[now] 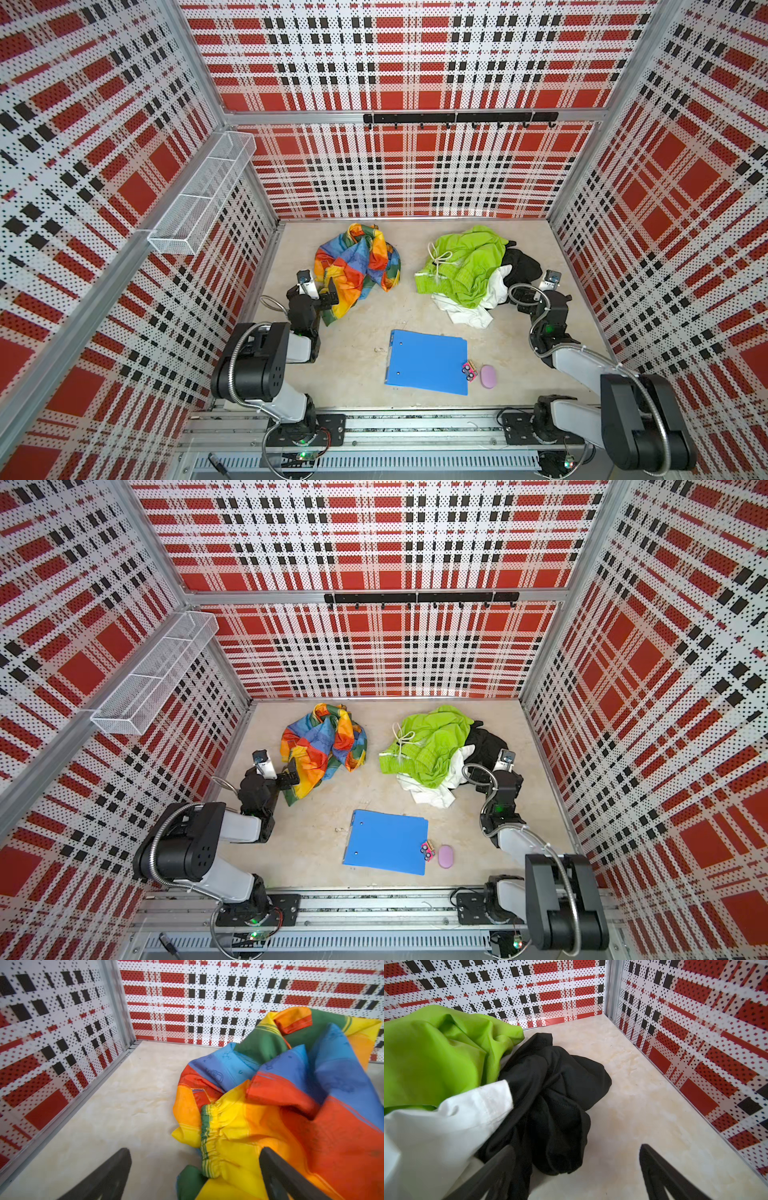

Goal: Pick out a specific cloth from the pile

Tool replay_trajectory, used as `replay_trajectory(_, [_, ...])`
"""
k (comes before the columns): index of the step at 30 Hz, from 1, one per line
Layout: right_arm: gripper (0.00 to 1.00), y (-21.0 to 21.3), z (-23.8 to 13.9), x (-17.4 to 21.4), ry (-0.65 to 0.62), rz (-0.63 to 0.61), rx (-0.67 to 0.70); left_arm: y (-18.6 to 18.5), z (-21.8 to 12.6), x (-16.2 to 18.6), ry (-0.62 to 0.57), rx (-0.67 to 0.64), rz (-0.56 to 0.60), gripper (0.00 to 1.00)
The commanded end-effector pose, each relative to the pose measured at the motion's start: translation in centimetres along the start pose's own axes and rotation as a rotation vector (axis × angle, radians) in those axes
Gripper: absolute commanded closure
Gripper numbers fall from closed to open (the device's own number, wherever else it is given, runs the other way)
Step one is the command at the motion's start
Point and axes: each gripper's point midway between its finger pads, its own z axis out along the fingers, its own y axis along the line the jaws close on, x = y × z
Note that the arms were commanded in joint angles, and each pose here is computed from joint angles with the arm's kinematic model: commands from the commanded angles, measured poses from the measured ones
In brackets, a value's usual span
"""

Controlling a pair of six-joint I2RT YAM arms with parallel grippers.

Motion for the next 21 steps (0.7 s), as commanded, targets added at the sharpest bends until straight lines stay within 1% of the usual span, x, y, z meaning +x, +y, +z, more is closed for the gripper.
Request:
replay_trajectory(1, [0.0,-0.1,0.2,-3.0,-0.183,-0.015,0.006,-1.2,0.2,-1.5,-0.055,0.058,0.022,0.01])
replay_trajectory(3, [0.0,0.1,0.9,-3.2,-0.176,-0.028,0.008,-1.1,0.2,-1.7,-0.06,0.055,0.023,0.01])
replay_trajectory(5, [0.0,0.5,1.3,-3.6,-0.206,-0.029,-0.006,-1.2,0.2,-1.6,-0.059,0.056,0.024,0.01])
replay_trajectory(6, [0.0,0.9,1.6,-3.5,-0.211,-0.023,-0.025,-1.2,0.2,-1.6,-0.058,0.056,0.023,0.01])
replay_trajectory(8, [0.0,2.0,1.9,-2.8,-0.216,-0.055,-0.088,-1.2,0.2,-1.6,-0.057,0.056,0.023,0.01])
replay_trajectory(11, [0.0,2.7,1.0,-2.5,-0.27,-0.067,-0.144,-1.2,0.2,-1.6,-0.058,0.056,0.023,0.01])
replay_trajectory(15, [0.0,3.3,1.4,-2.3,-0.25,-0.086,-0.176,-1.1,0.2,-1.6,-0.059,0.055,0.024,0.01])
replay_trajectory(16, [0.0,3.5,1.6,-2.0,-0.229,-0.097,-0.181,-1.2,0.2,-1.6,-0.059,0.056,0.023,0.01])
replay_trajectory(21, [0.0,3.5,1.6,-2.1,-0.237,-0.1,-0.18,-1.1,0.2,-1.6,-0.058,0.055,0.023,0.01])
